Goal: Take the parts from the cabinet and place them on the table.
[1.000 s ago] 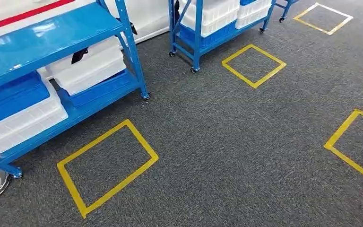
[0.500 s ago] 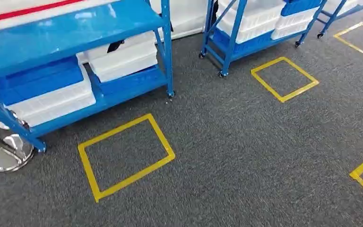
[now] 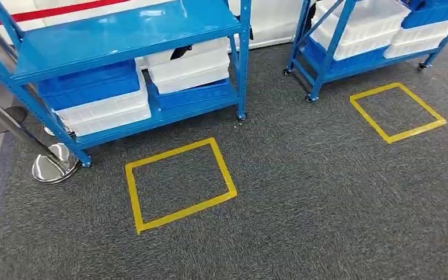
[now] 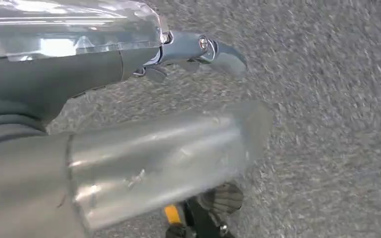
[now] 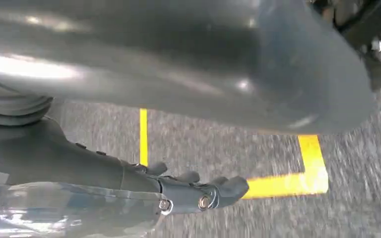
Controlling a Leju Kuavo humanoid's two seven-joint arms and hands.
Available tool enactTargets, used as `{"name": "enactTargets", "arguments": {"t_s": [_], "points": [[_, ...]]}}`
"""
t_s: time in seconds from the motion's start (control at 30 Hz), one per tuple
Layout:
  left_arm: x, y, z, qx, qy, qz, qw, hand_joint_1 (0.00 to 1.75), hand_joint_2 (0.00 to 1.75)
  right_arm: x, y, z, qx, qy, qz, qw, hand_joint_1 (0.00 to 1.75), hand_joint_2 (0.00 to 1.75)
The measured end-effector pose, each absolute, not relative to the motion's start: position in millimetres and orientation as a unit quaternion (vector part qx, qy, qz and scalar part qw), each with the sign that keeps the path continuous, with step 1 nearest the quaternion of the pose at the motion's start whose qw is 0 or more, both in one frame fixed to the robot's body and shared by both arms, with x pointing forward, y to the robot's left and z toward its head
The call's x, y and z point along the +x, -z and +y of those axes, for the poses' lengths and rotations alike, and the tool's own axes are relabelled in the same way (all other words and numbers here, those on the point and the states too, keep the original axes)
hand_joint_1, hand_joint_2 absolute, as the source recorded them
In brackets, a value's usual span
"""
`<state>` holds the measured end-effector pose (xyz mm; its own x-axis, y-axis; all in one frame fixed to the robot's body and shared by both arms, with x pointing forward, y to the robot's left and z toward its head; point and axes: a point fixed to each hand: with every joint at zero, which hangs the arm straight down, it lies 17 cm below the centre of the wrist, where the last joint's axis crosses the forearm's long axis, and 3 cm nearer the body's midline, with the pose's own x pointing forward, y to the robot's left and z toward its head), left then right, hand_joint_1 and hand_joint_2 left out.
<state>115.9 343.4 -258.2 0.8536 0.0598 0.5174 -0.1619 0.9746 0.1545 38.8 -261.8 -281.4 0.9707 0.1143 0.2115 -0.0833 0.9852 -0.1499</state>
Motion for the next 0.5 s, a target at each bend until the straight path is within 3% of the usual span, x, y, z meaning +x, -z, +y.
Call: {"name": "enactTargets", "arguments": {"t_s": [0.5], "points": [[123.3, 258.5, 334.5, 0.094, 0.006, -0.265, 0.96, 0.0, 0.0, 64.4, 277.8, -255.1, -0.061, -0.047, -0.143, 0.987, 0.0, 0.0]]}}
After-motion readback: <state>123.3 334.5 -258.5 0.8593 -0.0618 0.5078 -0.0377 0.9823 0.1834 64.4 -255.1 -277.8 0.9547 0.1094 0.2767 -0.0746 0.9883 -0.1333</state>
